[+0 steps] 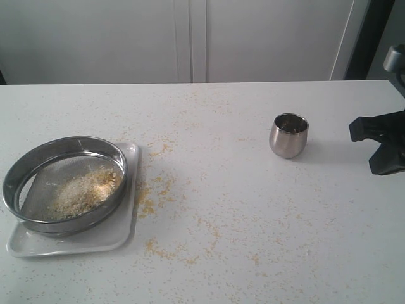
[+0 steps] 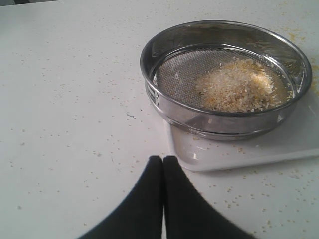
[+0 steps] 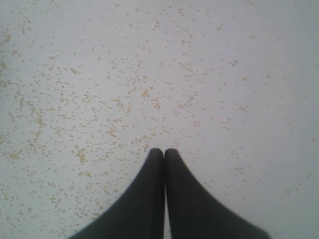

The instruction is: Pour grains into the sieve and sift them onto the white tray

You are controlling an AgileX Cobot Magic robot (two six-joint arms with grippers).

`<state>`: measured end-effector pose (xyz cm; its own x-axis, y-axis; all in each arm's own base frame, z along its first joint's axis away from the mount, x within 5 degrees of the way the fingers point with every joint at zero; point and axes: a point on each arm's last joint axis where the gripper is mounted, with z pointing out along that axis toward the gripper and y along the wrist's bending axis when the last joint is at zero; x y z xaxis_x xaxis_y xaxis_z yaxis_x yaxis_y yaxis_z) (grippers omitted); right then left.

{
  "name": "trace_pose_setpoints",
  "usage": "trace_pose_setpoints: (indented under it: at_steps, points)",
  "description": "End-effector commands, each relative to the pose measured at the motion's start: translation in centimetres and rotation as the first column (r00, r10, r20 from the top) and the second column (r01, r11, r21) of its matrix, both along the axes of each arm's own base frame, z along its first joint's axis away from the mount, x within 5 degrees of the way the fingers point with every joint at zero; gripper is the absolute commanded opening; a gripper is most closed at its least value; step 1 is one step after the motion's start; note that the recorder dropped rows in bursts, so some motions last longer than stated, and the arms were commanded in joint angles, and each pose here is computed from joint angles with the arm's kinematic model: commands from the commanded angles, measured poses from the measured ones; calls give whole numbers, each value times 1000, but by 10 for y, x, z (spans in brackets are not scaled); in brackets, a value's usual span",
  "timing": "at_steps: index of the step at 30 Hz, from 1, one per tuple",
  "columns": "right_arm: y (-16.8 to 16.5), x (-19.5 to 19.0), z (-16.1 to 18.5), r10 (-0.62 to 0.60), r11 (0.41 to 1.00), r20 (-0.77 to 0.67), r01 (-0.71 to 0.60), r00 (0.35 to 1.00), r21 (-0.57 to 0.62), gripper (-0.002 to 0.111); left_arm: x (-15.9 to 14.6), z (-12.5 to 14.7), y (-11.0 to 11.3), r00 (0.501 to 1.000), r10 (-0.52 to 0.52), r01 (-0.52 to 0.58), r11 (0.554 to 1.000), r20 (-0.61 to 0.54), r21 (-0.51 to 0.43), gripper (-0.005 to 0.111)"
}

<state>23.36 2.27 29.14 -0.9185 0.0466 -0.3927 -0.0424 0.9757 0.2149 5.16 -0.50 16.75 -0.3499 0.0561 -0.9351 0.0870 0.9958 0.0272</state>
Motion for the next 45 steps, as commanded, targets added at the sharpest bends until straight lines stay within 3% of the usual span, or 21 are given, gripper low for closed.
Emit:
trace_pose_setpoints:
  at_steps: [1, 15, 22, 37, 45]
  points:
    - [-1, -1, 2, -11, 1000, 12, 11, 1000, 2, 0, 0, -1, 0, 1000, 5, -5, 1000, 0, 0, 0]
    - [-1, -1, 2, -11, 1000, 14, 11, 1000, 2, 0, 0, 0, 0, 1000, 6, -6, 1000, 14, -1, 0]
    - [-1, -1, 2, -12, 1000, 16, 12, 1000, 2, 0, 5, 16, 1, 981, 19, -17, 1000, 192, -12, 0]
    - [-1, -1, 2, -12, 1000, 16, 12, 1000, 2, 0, 5, 19, 1, 974, 22, -19, 1000, 224, -14, 0]
    - [-1, -1, 2, -12, 1000, 16, 12, 1000, 2, 0, 6, 34, 2, 924, 35, -28, 999, 380, -25, 0]
